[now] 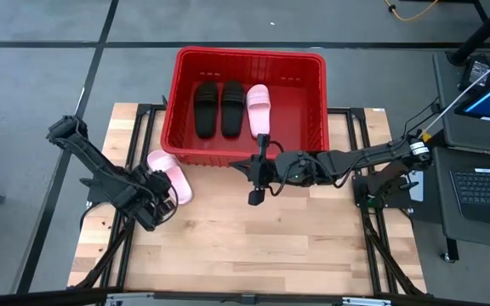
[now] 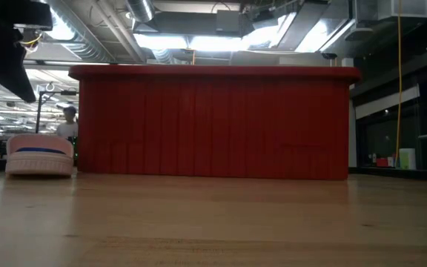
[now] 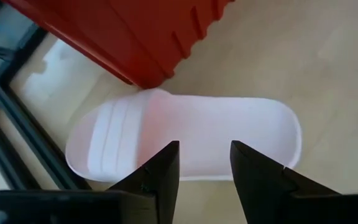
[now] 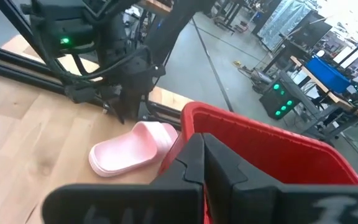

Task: Pick and place slides into bin
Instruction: Put the pink slide into the red bin

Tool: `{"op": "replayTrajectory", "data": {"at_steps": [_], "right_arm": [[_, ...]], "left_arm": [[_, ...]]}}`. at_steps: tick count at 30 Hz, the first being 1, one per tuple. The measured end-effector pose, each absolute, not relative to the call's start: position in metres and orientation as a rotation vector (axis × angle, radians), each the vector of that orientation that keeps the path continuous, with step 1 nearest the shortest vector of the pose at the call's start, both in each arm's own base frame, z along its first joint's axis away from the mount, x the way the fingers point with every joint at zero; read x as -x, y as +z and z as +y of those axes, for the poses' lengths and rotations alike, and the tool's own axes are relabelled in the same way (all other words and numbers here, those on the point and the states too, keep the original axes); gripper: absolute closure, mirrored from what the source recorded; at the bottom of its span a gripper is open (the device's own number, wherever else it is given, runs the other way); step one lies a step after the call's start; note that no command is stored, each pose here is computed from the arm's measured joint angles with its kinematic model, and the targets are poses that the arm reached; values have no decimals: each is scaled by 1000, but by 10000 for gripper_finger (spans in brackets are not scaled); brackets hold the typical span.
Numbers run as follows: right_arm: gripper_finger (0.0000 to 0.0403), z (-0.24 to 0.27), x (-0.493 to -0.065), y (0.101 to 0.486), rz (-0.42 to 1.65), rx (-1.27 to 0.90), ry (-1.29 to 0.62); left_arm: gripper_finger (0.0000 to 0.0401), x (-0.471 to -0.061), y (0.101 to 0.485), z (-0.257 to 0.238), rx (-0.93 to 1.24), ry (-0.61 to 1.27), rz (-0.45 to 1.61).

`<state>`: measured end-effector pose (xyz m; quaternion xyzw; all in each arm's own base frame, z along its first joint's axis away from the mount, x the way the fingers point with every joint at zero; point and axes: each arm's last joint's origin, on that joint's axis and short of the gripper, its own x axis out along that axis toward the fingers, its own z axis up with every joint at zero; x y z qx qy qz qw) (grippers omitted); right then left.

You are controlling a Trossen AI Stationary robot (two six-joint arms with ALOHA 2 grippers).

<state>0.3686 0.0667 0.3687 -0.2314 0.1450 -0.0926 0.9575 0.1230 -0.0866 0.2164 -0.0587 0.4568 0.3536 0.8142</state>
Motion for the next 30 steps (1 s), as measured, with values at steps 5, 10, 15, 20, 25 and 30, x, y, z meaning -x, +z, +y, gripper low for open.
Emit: {"op": "replayTrajectory", "data": {"at_steps": [5,10,15,20,25,30], "right_arm": [[398,63,-369,367,314,459,-195],[398,58,-369,366,324,458,-206],[398,54,-372,362,341,453,-174],[398,47,-376,348,358,393,-107],[398,36,-377,334,387,358,-137],[398,34,-377,332,395,353,-132]], "left_arm": [[262,-130,205,-91,22,806,994],[262,-139,191,-91,-3,913,1048],[262,-149,180,-87,-23,1003,1076],[262,-153,177,-81,-4,1062,1093],[263,-155,177,-73,3,1109,1102],[268,-152,169,-64,43,1161,1164]]}}
